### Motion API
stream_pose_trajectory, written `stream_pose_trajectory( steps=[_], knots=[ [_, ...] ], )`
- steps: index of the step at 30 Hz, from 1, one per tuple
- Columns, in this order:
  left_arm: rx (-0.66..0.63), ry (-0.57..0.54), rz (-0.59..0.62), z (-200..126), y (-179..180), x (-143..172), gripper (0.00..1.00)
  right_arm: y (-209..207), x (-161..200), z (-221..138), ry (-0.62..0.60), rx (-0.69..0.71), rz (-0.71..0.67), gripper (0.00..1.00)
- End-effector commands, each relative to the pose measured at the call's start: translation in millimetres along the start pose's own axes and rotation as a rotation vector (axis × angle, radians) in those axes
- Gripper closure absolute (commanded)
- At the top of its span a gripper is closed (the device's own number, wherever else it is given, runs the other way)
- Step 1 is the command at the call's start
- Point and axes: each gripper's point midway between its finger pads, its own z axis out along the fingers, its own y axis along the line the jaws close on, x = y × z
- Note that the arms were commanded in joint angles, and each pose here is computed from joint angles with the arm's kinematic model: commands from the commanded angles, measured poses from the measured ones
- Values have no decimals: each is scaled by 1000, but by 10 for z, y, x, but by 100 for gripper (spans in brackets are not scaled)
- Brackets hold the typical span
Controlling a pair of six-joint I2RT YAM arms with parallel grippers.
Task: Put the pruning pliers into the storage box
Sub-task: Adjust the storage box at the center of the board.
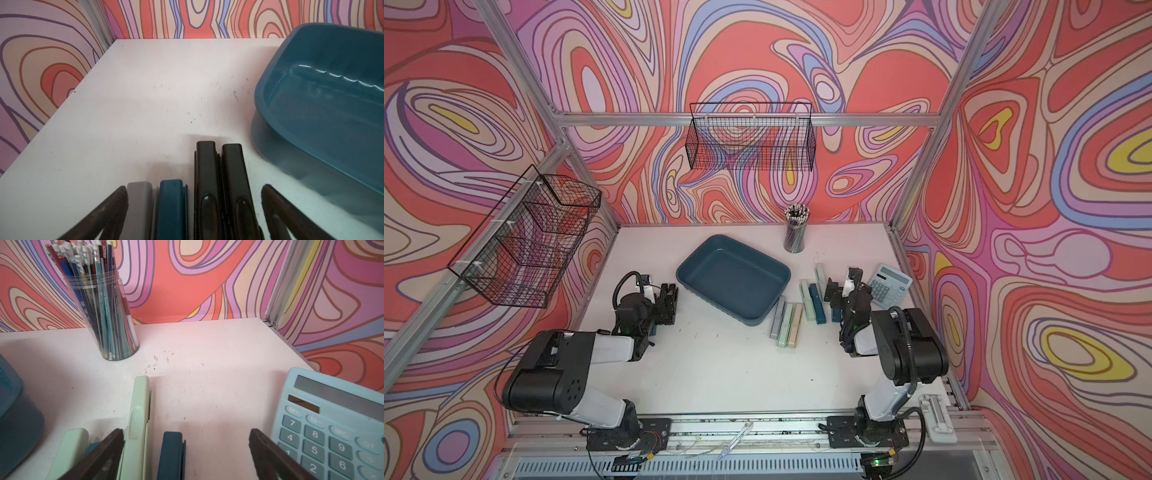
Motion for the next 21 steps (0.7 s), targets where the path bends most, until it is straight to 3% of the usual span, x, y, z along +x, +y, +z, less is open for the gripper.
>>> stream_pose_trajectory(
  steps=[1, 21],
  knots=[
    [-11, -50, 7, 40, 29, -159, 0, 6, -100, 32, -38, 8, -15, 2],
    [-8, -48, 8, 45, 27, -159, 0, -3, -81, 48, -29, 5, -5, 2]
  ],
)
